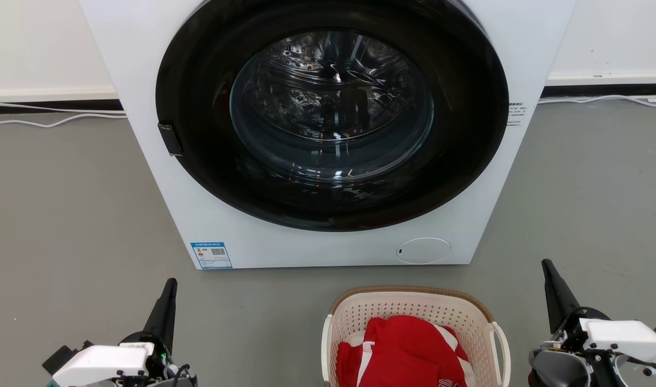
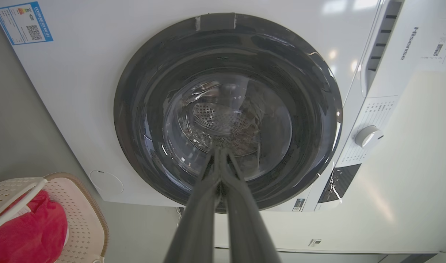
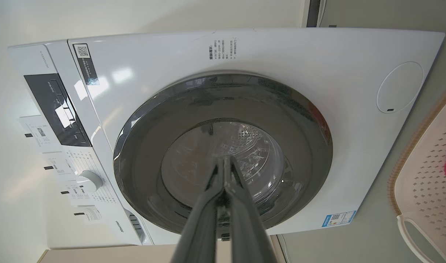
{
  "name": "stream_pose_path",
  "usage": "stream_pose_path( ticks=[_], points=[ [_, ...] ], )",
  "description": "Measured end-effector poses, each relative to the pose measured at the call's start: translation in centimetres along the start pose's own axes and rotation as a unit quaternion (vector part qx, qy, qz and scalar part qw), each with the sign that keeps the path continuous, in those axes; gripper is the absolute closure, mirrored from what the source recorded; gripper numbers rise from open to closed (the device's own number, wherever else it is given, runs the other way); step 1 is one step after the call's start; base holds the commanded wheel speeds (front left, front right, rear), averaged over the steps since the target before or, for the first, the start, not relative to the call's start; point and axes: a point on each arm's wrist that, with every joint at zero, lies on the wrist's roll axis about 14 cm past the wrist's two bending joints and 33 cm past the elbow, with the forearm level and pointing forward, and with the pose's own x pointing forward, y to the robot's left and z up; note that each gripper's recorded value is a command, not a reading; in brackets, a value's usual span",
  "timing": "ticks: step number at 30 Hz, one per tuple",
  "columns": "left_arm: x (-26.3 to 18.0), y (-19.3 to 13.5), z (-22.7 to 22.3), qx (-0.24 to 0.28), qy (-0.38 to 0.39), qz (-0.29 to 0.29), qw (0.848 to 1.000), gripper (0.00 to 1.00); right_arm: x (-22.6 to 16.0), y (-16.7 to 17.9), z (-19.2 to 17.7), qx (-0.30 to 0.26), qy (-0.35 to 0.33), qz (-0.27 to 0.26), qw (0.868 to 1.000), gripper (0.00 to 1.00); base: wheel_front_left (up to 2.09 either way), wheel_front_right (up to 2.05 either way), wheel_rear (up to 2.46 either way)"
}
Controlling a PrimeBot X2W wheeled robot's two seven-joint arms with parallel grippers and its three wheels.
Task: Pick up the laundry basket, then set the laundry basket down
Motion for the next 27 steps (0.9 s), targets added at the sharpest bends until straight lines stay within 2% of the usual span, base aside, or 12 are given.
stream_pose_path(
  ticks=[6,7,14,27],
  points=[
    [0.0,0.0,0.0,0.000,0.000,0.000,1.000,1.00,0.0,0.0,0.0,0.000,0.000,0.000,1.000,1.00,0.00,0.00,0.00],
    [0.0,0.0,0.0,0.000,0.000,0.000,1.000,0.00,0.0,0.0,0.0,0.000,0.000,0.000,1.000,0.00,0.00,0.00,0.00],
    [-2.0,4.4,-0.2,-0.009,-0.004,0.065,0.998,0.00,-1.5,-3.7,-0.3,0.007,0.001,-0.055,0.998,0.00,0.00,0.00,0.00],
    [-1.7,3.3,-0.2,0.011,-0.013,0.049,0.999,0.00,-1.2,-2.7,-1.4,-0.007,0.006,-0.040,0.999,0.00,0.00,0.00,0.00]
  ],
)
